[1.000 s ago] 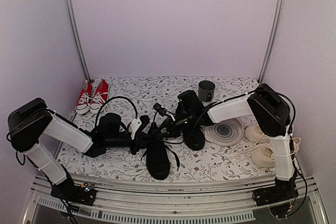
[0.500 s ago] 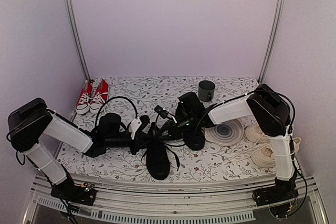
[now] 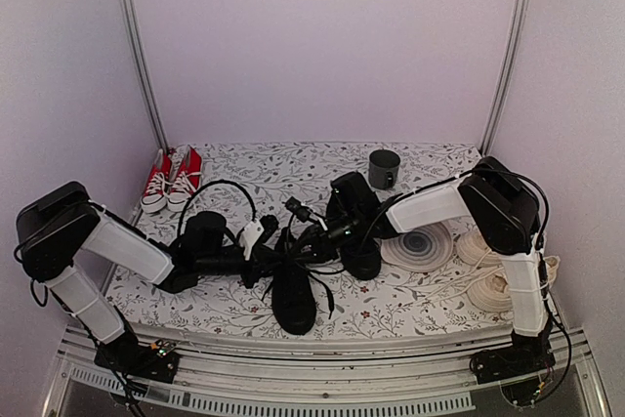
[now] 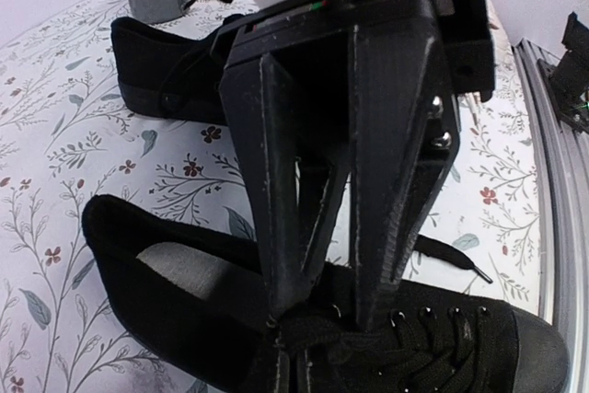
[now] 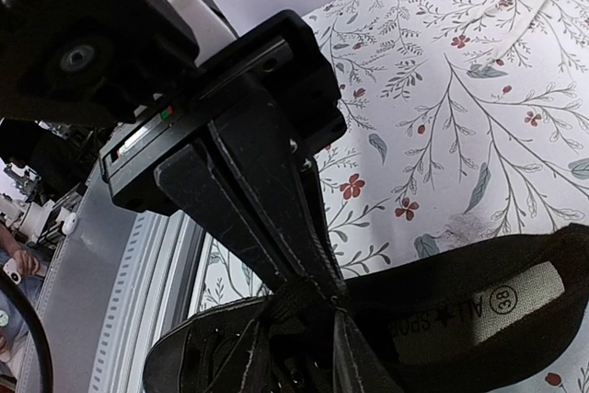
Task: Tie the shoes
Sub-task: Adjust the loops with the shoelace on the shoe.
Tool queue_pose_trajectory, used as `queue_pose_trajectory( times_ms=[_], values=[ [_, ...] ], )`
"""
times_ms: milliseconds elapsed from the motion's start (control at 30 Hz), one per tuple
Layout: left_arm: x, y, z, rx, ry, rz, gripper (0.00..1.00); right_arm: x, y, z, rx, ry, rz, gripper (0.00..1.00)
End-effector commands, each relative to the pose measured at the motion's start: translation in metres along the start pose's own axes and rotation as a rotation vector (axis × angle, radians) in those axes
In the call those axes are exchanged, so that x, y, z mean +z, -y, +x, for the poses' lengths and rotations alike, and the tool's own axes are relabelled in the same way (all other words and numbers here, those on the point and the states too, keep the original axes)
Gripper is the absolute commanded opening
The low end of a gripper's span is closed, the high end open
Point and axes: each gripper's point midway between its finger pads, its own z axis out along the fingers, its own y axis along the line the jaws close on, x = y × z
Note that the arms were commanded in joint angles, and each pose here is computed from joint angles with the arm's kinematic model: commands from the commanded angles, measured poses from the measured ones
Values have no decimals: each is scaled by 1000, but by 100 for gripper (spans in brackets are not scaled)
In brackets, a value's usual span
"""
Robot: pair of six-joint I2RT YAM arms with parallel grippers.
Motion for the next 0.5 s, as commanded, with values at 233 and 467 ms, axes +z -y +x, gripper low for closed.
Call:
queue_pose_trajectory(
  times_ms=[233, 467],
  values=[
    [2, -10, -16, 1, 51, -26, 0, 7, -8, -10, -37, -16, 33, 1],
    [-4, -9, -14, 9, 38, -35, 8, -16, -2, -27, -47, 20, 88, 1]
  ],
)
